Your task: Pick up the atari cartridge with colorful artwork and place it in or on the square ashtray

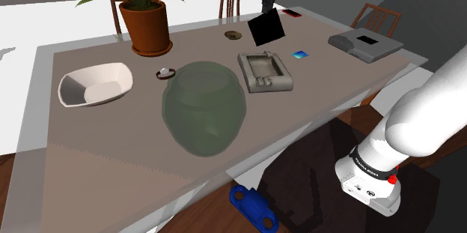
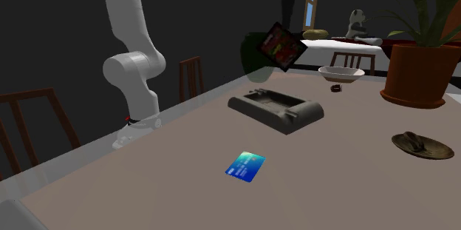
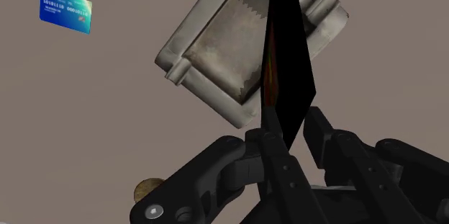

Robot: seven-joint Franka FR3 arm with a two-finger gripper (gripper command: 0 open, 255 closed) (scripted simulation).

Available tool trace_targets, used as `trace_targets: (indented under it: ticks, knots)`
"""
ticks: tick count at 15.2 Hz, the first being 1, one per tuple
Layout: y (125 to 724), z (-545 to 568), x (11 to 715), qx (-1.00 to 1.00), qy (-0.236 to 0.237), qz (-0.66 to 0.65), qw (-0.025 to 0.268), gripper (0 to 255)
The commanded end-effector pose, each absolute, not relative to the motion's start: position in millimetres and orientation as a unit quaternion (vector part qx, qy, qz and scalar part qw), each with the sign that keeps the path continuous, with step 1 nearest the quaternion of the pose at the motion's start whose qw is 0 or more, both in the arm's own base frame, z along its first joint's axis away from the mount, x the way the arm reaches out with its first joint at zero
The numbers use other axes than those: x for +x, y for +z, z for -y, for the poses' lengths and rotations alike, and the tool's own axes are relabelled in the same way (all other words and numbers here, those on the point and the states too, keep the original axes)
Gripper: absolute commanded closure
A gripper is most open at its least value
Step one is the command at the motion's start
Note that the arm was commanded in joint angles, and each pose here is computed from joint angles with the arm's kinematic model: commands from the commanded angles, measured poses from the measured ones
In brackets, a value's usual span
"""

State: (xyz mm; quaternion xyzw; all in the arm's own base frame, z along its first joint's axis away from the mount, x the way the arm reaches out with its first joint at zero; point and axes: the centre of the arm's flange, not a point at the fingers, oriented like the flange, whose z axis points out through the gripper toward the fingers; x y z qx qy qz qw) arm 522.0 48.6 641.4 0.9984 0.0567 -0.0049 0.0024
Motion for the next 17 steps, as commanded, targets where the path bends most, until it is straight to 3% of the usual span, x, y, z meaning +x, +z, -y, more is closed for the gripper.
trace_targets:
  ticks: [1, 17]
  knots:
    - [645.2, -49.3, 548.4, 0.998, -0.005, -0.057, 0.002, 255]
    - [560.7, -49.3, 548.4, 0.998, -0.005, -0.057, 0.002, 255]
